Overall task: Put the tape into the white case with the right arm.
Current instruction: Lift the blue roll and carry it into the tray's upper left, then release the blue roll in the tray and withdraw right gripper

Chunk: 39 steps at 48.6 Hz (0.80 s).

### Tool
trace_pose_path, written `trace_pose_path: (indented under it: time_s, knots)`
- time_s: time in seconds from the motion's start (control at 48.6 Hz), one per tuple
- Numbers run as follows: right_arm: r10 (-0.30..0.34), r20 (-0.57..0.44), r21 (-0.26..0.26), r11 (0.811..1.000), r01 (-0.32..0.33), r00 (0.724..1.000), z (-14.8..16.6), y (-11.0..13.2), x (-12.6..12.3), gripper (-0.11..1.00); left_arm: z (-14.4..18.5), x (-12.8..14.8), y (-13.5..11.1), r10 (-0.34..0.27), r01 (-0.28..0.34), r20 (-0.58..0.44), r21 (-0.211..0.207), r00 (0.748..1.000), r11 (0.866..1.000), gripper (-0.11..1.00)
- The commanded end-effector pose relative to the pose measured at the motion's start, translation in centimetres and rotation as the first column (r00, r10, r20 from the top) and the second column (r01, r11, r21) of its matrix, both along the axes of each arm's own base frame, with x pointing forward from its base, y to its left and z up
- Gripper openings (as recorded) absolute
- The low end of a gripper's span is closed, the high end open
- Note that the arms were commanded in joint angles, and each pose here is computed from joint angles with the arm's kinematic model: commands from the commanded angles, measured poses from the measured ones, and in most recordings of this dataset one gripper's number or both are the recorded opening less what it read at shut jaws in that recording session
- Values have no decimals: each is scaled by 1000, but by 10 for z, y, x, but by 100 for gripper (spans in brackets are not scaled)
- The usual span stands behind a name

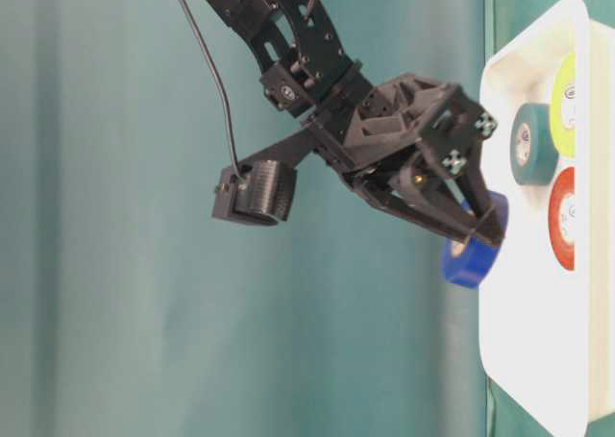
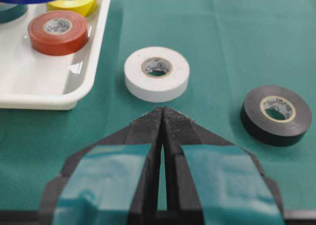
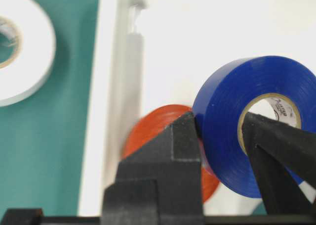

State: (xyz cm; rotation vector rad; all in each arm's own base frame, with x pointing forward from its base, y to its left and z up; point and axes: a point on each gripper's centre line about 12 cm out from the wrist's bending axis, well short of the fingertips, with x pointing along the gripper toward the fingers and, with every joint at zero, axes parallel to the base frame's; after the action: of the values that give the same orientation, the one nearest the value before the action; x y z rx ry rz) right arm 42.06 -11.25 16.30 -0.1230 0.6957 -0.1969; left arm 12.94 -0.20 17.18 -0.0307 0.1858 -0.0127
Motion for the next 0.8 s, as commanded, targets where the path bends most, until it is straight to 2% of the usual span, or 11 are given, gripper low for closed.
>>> trace_pose_path:
  time_s: [0.0,0.103,0.267,0.679,0.72,0.782]
  knots:
    - [-17,60,-9,1000,18,998,14,-15,5,3,5,1,0,3,-3,14,0,1000,1000,1]
    - [-43,73,-2,999,43,996,11,-30,3,3,4,1,0,3,-3,12,0,1000,1000,1]
    - [-63,89,10,998,62,994,9,-40,2,3,4,1,0,3,-3,12,0,1000,1000,1]
    - [-61,86,13,998,60,994,6,-41,1,3,4,1,0,3,-3,12,0,1000,1000,1]
    - [-63,86,13,998,62,994,6,-41,1,6,5,1,0,2,-2,14,0,1000,1000,1]
    - [-64,87,13,998,63,994,6,-42,1,17,4,1,0,2,-2,12,0,1000,1000,1]
